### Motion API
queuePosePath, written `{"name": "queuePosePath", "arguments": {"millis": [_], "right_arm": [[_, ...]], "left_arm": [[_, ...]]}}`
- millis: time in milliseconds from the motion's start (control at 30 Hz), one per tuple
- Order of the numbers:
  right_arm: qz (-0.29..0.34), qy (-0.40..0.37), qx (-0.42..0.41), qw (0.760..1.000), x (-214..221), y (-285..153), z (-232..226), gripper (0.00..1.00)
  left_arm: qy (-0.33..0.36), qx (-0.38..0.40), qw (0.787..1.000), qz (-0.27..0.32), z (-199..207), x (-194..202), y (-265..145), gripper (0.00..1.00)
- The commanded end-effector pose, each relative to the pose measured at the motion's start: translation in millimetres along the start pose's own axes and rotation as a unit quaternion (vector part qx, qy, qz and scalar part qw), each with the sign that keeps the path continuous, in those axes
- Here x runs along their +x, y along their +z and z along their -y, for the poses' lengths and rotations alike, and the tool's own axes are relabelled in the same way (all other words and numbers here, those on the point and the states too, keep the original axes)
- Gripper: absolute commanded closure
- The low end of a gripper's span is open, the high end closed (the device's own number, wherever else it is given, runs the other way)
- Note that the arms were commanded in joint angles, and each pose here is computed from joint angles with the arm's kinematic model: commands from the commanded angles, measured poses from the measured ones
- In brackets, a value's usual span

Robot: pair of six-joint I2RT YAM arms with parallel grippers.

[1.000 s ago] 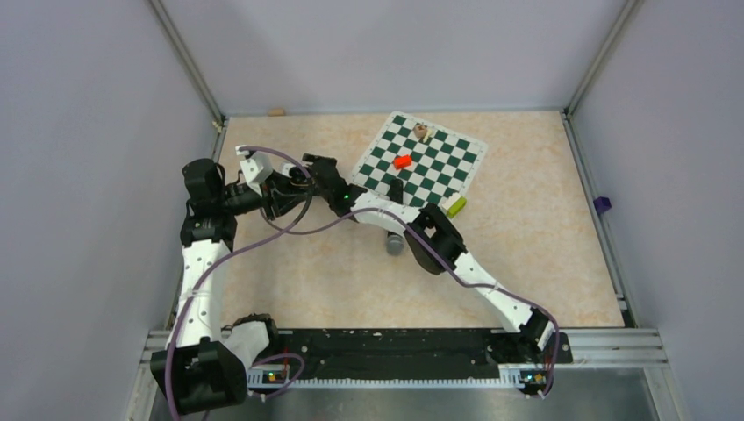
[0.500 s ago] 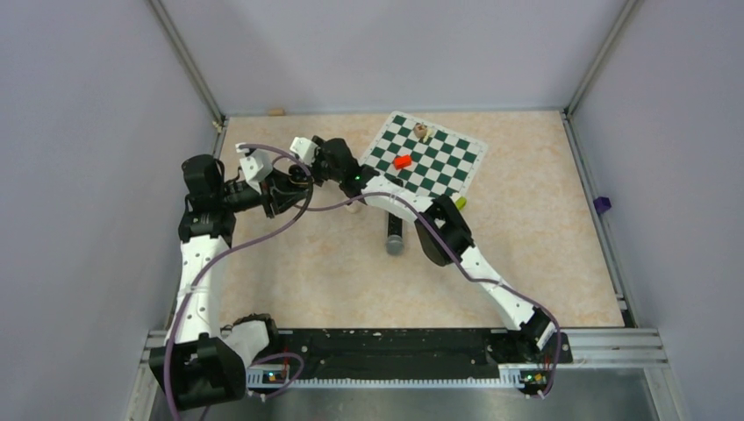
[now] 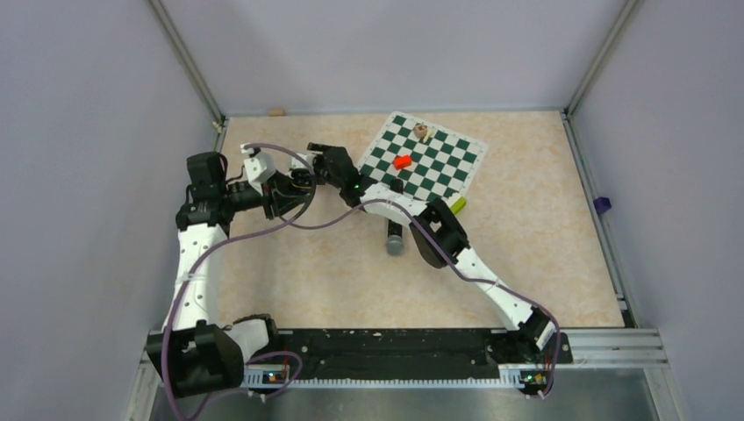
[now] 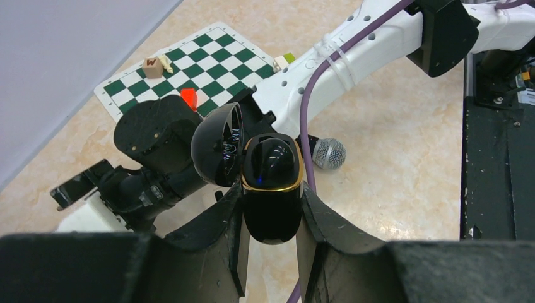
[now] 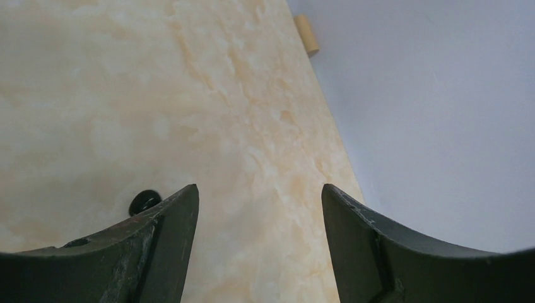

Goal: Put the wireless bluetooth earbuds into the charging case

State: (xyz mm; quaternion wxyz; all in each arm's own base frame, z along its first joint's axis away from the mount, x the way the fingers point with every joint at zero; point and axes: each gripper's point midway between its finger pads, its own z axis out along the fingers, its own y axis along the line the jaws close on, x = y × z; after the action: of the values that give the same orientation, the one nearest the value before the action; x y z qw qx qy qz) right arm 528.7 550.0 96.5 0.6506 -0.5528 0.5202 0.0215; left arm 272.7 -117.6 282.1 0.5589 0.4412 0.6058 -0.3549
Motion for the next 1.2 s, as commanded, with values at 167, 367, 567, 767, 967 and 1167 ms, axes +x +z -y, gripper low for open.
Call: {"name": "queuePosePath", "arguments": {"millis": [167, 367, 567, 767, 967, 1167], "right_arm": [[0.042, -0.078, -0.089, 0.992, 5.6, 4.0, -51.0, 0.3], [0.062, -0.087, -0.155, 0.982, 6.7, -6.5, -74.7, 0.33], [0.082, -0.098, -0.26, 0.957, -3.3, -29.9, -99.6, 0.43], [0.082, -0.116, -0.387, 0.911, -12.2, -78.8, -139.7, 0.52], [0.034, -0.155, -0.466, 0.87, -2.2, -138.1, -173.1, 0.54], [-0.02, -0.121, -0.511, 0.851, -0.4, -192.6, -174.8, 0.56]], "left_arm": [[0.029, 0.029, 0.999, 0.006, 8.3, -7.0, -1.4, 1.0], [0.032, 0.03, 0.999, 0.006, 8.8, -3.6, -1.4, 1.0], [0.041, 0.031, 0.999, 0.01, 8.4, -4.1, -0.8, 1.0], [0.048, 0.028, 0.998, 0.014, 10.9, -5.8, -1.5, 1.0], [0.051, 0.03, 0.998, 0.021, 14.6, -9.8, -1.5, 1.0], [0.058, 0.028, 0.998, 0.028, 16.9, -13.1, -1.7, 1.0]]}}
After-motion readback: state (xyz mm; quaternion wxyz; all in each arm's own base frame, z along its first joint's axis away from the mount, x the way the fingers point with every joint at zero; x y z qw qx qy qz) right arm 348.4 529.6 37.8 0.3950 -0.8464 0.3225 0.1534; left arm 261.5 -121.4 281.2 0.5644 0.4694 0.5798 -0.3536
